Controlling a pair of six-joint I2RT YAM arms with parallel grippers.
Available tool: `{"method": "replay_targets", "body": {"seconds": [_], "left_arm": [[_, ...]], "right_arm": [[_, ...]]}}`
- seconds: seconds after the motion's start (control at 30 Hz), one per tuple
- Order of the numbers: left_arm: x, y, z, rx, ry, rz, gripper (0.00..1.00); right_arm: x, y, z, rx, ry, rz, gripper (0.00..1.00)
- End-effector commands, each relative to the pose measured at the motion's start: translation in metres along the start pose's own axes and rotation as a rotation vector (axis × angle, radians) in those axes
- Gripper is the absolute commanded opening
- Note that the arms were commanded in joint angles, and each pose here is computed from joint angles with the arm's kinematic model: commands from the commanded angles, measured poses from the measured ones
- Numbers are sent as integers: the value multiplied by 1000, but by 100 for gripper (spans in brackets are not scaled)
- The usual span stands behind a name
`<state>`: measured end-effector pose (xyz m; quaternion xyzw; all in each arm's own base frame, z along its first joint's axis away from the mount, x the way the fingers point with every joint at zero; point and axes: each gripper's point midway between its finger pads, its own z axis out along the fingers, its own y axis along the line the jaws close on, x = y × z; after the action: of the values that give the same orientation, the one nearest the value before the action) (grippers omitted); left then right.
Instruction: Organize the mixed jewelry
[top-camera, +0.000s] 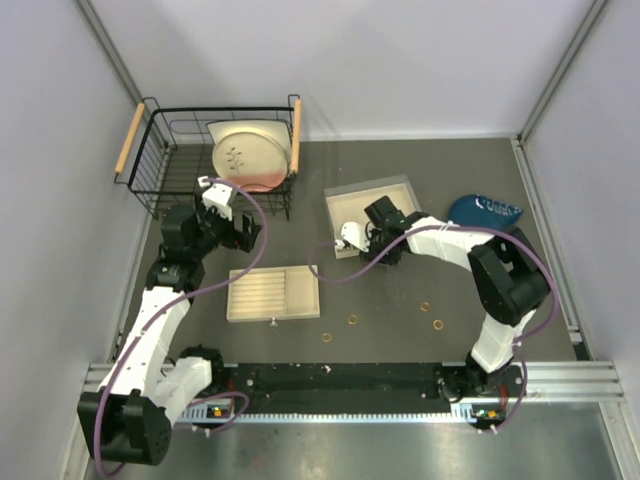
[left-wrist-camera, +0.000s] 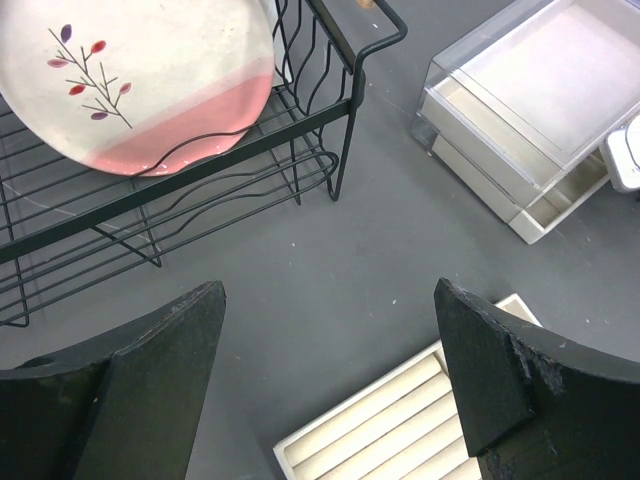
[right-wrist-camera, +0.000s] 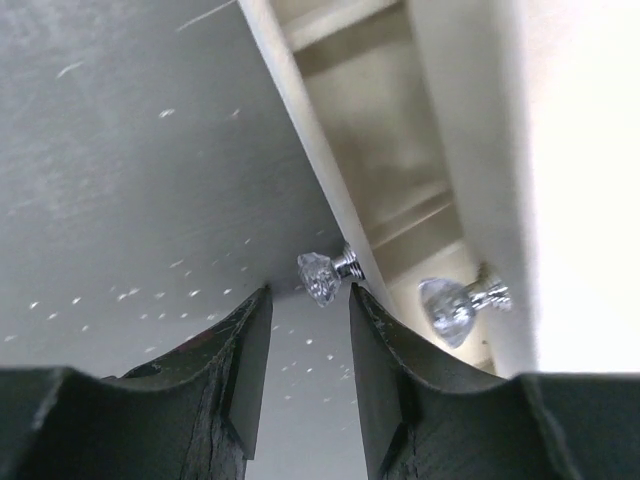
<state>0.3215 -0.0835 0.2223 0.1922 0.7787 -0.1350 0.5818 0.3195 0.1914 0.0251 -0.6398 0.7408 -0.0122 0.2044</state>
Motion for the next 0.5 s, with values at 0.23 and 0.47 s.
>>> {"method": "replay_targets", "body": {"seconds": [0.23, 0.47], "left_arm": [[-12, 1, 1, 1, -47, 26, 91], [-10, 1, 1, 2, -43, 26, 91]], "right_arm": [[-30, -46, 9, 176, -67, 73, 38], [-33, -53, 9, 213, -75, 110, 39]]}}
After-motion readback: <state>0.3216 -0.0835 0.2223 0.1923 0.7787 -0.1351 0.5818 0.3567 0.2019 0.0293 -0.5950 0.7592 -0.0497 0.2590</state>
